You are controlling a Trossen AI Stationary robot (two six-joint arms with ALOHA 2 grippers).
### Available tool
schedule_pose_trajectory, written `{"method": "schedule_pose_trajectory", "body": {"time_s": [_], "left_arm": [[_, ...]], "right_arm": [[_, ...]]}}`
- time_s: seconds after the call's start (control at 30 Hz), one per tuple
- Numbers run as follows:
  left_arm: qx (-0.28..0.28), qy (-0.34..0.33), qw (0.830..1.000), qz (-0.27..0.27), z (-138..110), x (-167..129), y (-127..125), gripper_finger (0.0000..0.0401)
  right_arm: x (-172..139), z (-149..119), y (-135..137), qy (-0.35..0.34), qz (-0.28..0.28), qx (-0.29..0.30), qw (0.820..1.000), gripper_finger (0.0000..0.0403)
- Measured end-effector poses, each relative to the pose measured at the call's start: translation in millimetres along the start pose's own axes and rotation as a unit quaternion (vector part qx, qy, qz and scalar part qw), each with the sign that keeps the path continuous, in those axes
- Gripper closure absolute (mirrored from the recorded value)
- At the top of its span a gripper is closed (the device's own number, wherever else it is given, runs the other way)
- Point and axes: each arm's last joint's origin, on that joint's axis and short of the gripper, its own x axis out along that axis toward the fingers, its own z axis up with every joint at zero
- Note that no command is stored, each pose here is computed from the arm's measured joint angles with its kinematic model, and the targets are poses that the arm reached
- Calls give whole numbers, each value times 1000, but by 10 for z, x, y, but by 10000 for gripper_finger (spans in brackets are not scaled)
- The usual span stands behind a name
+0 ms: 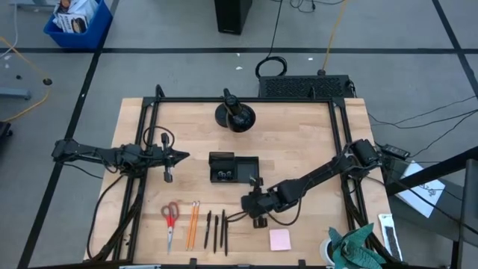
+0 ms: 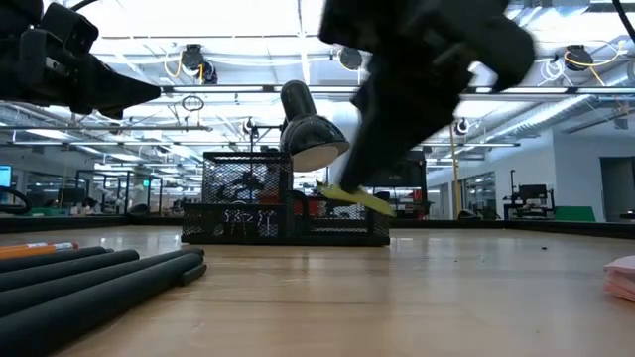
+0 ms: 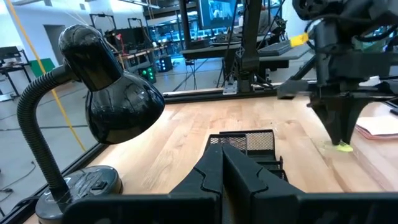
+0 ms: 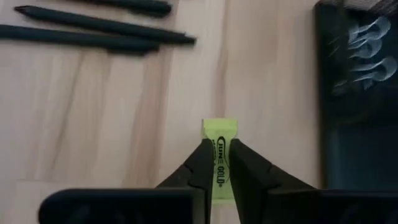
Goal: Pick and place office supplies into organizer
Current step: Put the yellow eraser into the black desk organizer
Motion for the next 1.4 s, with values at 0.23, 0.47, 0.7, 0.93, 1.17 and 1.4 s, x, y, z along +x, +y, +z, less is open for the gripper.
{"method": "schedule_pose_trajectory", "body": {"time_s": [0.23, 0.47, 0.7, 0.93, 1.17, 1.4], "left_arm": [[2, 1, 1000, 0, -2, 0, 0, 395], [4, 0, 1000, 0, -1, 0, 0, 395], [5, 2, 1000, 10, -3, 0, 5, 395], [5, 3, 1000, 17, -3, 0, 10, 395], [5, 3, 1000, 17, -4, 0, 10, 395], [4, 3, 1000, 17, -4, 0, 10, 395]], "right_arm": [[-47, 283, -182, -69, -28, -39, 996, 375], [4, 424, -510, -110, -35, -48, 992, 377], [36, 474, -765, -122, -59, -52, 989, 377], [41, 470, -802, -118, -59, -37, 991, 377], [255, 402, -485, -118, 12, -88, 989, 359], [739, 311, -371, -108, 11, -105, 988, 278]]}}
